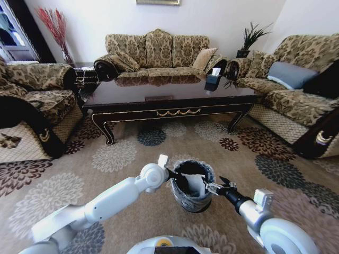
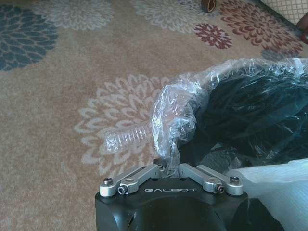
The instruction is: Move to the front of the table and pick up the trash from the floor, then place it into the trash bin.
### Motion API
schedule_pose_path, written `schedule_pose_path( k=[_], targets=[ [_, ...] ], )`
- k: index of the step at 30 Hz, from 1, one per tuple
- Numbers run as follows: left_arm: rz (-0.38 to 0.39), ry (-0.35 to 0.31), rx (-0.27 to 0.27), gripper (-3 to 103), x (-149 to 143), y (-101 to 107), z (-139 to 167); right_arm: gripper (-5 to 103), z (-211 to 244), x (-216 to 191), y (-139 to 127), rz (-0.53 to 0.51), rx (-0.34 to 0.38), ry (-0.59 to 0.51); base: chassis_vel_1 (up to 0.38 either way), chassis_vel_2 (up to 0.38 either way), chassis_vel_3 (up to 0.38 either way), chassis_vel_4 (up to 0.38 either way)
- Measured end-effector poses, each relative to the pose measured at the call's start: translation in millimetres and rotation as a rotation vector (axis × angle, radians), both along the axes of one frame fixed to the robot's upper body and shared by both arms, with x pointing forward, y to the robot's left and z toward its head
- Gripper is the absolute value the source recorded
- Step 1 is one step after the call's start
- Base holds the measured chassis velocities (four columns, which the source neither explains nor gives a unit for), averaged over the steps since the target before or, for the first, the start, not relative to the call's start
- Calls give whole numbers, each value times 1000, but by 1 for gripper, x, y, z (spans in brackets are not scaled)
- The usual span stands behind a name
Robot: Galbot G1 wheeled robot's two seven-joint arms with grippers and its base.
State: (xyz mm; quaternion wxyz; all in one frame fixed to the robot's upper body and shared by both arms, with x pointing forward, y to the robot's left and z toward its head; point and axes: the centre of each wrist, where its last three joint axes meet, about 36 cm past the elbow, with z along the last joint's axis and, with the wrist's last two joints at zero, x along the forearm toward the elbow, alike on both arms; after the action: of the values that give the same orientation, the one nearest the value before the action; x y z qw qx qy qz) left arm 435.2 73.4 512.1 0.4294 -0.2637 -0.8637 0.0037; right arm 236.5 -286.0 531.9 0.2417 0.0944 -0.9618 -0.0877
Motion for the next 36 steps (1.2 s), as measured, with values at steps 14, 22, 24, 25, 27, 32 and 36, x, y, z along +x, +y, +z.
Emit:
schedule_pose_path(
  k=[14, 22, 24, 25, 27, 32, 36],
  targets=[
    [72, 8, -48, 0, -5, 50, 14, 100, -2, 0, 5, 9, 13, 7, 0, 0, 0, 0],
    [137, 11, -42, 0, 1, 75, 10, 100, -1, 0, 2, 1, 2, 6, 0, 0, 0, 0],
    [171, 10, -48, 0, 5, 86, 10, 100, -1, 0, 1, -1, 2, 6, 0, 0, 0, 0],
    [171, 10, -48, 0, 5, 86, 10, 100, -1, 0, 1, -1, 2, 6, 0, 0, 0, 0],
    [198, 9, -45, 0, 7, 96, 9, 100, -1, 0, 1, 0, 4, 6, 0, 0, 0, 0],
    [291, 7, -24, 0, 6, 134, 0, 100, 1, 3, 2, 7, 11, -9, 0, 0, 0, 0],
    [360, 12, 24, 0, 1, 167, -12, 100, -10, 13, -8, -15, 6, -15, 0, 0, 0, 0]
  ],
)
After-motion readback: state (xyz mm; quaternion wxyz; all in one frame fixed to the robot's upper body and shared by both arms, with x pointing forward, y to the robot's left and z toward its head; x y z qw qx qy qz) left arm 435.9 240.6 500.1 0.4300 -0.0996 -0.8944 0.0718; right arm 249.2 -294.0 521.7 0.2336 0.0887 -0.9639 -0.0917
